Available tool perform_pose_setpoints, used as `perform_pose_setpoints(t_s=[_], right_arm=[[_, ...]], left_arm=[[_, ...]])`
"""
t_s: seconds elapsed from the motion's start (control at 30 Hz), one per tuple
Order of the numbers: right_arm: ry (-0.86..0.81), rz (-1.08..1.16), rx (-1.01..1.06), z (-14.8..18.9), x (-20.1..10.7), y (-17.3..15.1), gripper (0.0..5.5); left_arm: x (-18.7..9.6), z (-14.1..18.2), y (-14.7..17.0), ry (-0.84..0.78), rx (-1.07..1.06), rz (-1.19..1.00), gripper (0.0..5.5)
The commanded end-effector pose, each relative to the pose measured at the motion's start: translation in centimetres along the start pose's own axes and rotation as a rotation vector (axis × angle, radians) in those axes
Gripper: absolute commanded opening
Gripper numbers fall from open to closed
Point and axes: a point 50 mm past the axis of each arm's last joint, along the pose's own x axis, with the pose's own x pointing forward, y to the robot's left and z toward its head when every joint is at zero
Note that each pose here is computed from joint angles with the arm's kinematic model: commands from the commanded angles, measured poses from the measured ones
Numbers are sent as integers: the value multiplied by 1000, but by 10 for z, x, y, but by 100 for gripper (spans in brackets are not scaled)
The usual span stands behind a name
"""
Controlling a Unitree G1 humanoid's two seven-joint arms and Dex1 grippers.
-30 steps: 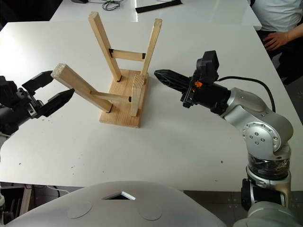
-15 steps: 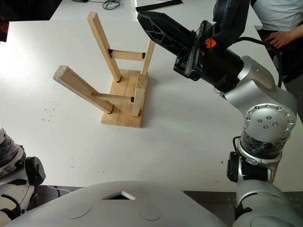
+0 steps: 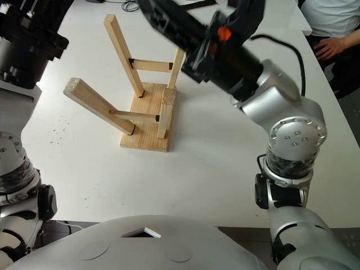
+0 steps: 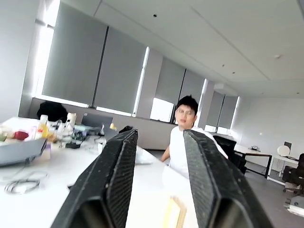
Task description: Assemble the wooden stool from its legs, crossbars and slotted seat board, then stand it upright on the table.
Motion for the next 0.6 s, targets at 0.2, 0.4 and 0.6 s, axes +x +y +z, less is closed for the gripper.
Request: perform_pose_setpoints(t_s=[0.2,0.4,0.6], right_arm=[[480,-156,-29,-91,-25,-6,0],[621,-151,-104,-116,-38,-8,0],[247,-78,-73,-44,3,-10,0]], left_arm=[[-45,-47,9,396,-80,132,26],[-72,-104,15,609,-158,218,1],[-31,-41,9,176,-219,138,1]])
